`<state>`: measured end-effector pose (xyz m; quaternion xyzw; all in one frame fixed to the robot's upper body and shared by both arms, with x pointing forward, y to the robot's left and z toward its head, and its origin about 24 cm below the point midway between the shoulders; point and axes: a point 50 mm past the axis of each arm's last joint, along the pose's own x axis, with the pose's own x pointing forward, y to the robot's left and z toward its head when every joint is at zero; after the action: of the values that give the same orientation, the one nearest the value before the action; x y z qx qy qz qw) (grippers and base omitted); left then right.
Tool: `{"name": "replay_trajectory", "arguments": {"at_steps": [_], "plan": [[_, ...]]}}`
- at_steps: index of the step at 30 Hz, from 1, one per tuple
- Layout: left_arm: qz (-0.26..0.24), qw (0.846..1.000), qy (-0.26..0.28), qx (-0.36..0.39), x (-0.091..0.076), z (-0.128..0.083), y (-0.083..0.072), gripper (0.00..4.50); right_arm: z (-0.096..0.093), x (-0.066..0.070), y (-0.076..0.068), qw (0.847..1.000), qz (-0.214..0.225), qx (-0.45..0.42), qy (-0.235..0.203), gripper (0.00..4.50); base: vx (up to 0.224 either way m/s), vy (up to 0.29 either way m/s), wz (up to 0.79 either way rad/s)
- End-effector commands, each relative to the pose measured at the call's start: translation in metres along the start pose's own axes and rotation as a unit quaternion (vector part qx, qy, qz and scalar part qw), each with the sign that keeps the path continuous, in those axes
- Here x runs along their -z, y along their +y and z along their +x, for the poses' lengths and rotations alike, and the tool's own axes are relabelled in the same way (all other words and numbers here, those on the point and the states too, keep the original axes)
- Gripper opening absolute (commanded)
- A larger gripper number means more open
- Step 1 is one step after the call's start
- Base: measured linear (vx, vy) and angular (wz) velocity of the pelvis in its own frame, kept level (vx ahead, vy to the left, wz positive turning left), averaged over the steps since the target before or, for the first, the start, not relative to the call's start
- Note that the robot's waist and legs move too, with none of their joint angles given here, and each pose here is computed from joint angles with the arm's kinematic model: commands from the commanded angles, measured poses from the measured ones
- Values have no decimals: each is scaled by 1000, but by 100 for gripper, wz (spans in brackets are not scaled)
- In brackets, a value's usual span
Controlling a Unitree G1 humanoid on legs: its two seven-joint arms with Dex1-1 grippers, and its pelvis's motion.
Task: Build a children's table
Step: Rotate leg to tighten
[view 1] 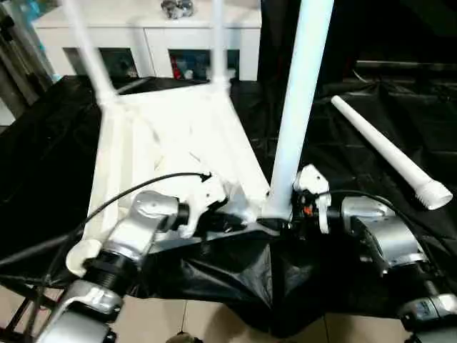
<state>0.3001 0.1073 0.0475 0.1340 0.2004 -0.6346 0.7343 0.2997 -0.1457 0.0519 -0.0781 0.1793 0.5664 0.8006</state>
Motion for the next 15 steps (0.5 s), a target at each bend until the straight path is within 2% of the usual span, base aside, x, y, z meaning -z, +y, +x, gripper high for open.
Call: {"name": "replay_trajectory", "arguments": {"at_steps": [1,7,11,12,13,15], "plan": [[45,998,-30,43,-21,12,-8,0,19,-8,18,997,-16,-70,-10,332,0,0,0],[45,998,-29,43,-21,11,-8,0,22,-6,22,997,-10,-77,-8,284,0,0,0],[38,998,-35,21,-22,14,-6,0,27,-3,21,999,4,-51,-8,275,0,0,0],[34,999,-40,3,-23,16,-3,0,30,0,18,1000,13,-19,-5,275,0,0,0],[21,998,-49,-40,-28,23,3,0,38,7,7,997,27,73,7,274,0,0,0],[12,996,-55,-68,-32,30,7,0,44,11,0,989,49,141,11,273,0,0,0]]}}
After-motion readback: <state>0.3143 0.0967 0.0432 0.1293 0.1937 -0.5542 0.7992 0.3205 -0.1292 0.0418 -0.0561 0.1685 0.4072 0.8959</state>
